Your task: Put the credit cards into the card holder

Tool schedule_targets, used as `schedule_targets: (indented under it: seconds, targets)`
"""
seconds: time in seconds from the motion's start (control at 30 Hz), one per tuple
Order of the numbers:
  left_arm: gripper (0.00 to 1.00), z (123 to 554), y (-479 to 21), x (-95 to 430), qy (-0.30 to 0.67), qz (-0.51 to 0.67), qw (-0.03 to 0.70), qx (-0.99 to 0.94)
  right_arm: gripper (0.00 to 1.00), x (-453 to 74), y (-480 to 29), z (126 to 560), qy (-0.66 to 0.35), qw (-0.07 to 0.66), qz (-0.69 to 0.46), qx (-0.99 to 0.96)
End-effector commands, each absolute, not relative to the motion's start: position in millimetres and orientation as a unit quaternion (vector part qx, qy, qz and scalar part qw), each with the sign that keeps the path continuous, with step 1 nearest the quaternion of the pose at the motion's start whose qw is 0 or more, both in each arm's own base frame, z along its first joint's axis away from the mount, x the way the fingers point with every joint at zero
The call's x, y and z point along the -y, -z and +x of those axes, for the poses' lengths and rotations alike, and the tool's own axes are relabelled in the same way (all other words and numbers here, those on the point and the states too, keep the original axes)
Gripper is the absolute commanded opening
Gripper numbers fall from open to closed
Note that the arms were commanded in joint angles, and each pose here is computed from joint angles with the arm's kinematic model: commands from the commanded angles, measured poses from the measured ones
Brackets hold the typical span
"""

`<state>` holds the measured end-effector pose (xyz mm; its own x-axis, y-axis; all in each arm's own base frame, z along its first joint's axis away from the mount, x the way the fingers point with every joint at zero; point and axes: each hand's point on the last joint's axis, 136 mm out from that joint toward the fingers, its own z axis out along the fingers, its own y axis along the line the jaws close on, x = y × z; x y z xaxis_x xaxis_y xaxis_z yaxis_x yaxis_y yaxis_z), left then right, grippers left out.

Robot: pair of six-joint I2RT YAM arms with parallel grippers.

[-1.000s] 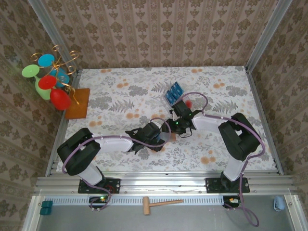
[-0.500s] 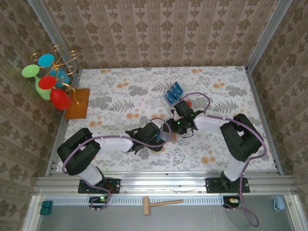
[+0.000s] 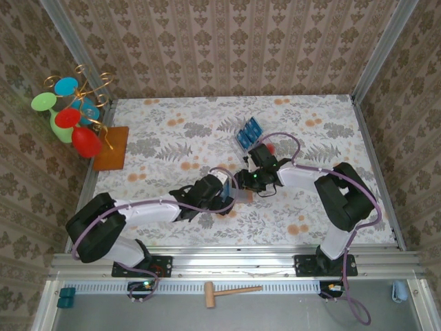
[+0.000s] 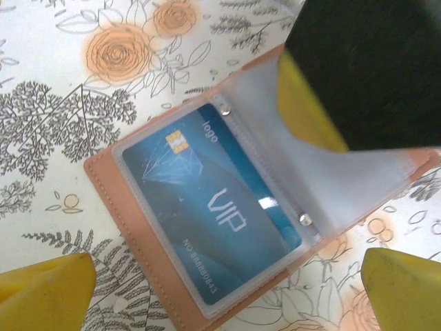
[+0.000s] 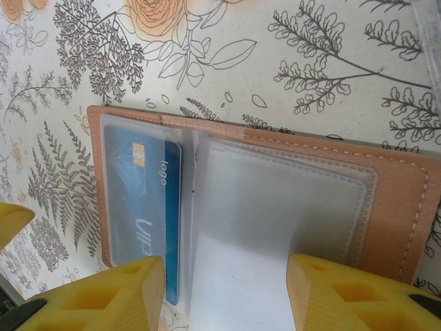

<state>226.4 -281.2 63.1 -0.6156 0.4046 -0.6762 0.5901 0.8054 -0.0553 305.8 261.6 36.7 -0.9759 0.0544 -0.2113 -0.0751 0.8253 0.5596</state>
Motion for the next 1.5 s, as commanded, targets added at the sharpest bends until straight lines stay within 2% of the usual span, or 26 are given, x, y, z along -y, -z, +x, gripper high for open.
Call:
schedule_targets:
  seconds: [0.0, 1.0, 1.47]
  targets:
    - [1.0, 226.7, -66.8, 282.4, 0.148, 0.286, 0.343, -0.883, 0.5, -272.2, -35.5, 307.2, -0.307, 0.1, -0.006, -0.946]
    - [1.0, 236.6, -37.3, 283.4, 0.126, 0.288, 0.319, -0.894, 0.5, -280.0, -33.1, 305.1, -0.309, 0.095, -0.01, -0.946]
    - [1.0, 235.7, -54.2, 288.7, 0.161, 0.288, 0.337, -0.882, 0.5, -281.2, -31.4, 304.7, -0.31, 0.092, -0.01, -0.946]
